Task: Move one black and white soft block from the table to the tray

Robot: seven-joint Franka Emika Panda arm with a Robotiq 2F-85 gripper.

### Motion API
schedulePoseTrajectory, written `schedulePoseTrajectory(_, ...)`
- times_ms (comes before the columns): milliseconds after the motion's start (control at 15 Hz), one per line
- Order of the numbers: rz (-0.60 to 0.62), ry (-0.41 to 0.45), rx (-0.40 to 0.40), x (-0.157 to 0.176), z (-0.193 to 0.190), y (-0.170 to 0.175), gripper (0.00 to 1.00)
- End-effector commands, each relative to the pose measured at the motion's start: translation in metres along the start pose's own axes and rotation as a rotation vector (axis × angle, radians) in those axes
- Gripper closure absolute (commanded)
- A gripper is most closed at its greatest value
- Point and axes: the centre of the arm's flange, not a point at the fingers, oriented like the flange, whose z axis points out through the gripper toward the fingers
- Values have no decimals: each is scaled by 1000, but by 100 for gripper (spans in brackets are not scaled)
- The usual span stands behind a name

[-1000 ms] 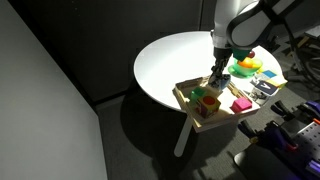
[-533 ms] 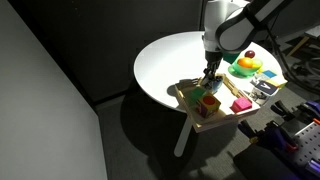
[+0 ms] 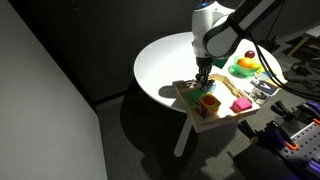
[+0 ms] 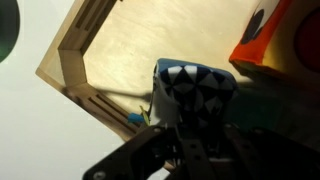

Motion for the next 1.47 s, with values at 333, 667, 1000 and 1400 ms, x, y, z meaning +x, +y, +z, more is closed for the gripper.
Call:
schedulePoseTrajectory(333,-3,-31,0,5,-6,-5,8)
schedulePoseTrajectory(667,4,-16,11,-3,-13,-10,0)
schedulePoseTrajectory(1000,41,-6,24,-12,-21,-8,0)
schedulePoseTrajectory(1400,180,-20,60,-41,-33,-1,0)
